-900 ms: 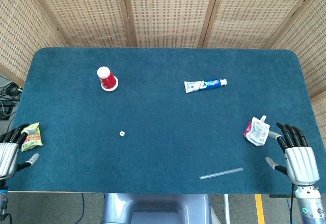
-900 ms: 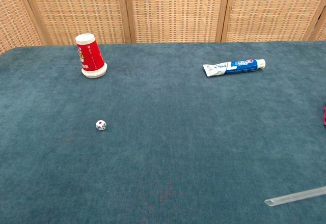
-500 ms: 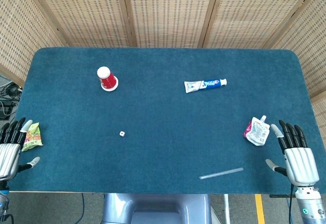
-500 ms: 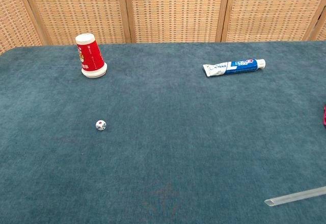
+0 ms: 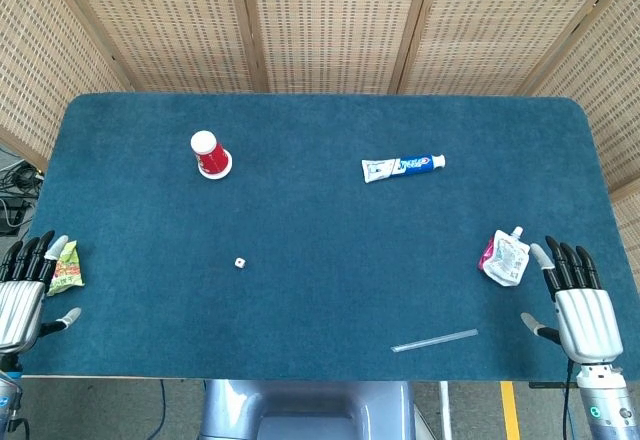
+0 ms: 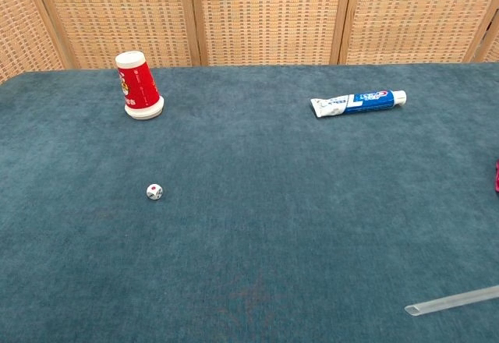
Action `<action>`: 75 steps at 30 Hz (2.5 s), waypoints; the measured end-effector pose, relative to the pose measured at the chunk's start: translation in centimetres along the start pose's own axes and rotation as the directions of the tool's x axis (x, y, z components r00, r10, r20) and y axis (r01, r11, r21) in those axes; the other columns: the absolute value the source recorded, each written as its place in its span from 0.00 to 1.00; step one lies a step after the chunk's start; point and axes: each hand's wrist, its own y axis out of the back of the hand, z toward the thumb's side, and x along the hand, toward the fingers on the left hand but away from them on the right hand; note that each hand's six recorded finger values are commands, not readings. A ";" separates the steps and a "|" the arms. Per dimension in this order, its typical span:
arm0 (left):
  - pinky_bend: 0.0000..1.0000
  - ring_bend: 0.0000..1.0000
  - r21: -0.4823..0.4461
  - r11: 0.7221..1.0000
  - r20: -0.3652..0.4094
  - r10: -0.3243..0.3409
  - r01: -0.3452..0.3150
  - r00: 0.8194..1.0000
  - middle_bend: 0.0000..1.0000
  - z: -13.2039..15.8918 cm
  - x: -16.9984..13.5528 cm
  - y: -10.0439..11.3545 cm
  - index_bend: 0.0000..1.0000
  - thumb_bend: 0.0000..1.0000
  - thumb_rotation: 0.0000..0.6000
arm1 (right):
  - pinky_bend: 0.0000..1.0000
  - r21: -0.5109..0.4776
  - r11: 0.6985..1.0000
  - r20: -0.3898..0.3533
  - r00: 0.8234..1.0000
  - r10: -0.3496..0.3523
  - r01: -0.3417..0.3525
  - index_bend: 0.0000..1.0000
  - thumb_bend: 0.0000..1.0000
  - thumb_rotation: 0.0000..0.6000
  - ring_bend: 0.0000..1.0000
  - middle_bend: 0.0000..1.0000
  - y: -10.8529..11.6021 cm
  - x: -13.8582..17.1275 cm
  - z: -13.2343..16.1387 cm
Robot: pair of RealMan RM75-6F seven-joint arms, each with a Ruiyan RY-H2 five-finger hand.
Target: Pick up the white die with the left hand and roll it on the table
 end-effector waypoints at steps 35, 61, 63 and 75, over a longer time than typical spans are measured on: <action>0.00 0.00 0.168 0.971 0.354 -0.218 0.167 0.909 0.00 18.0 13.1 -7.6 0.41 0.30 1.00 | 0.00 -0.098 0.995 0.073 0.997 0.001 0.006 0.05 0.09 1.00 0.00 0.00 0.7 -0.5 -2.8; 0.00 0.00 0.256 0.941 0.392 -0.310 0.221 0.866 0.00 23.4 14.2 -11.5 0.45 0.30 1.00 | 0.00 -0.148 0.988 0.104 0.994 -0.022 0.038 0.05 0.09 1.00 0.00 0.00 1.2 -0.6 -4.5; 0.00 0.00 0.257 0.941 0.391 -0.310 0.221 0.867 0.00 23.6 14.3 -11.6 0.45 0.30 1.00 | 0.00 -0.151 0.988 0.103 0.994 -0.022 0.038 0.05 0.09 1.00 0.00 0.00 1.2 -0.6 -4.5; 0.00 0.00 0.254 0.939 0.391 -0.319 0.232 0.864 0.00 24.3 14.3 -12.1 0.56 0.43 1.00 | 0.00 -0.150 0.988 0.096 0.995 -0.021 0.036 0.05 0.09 1.00 0.00 0.00 1.0 -0.6 -4.3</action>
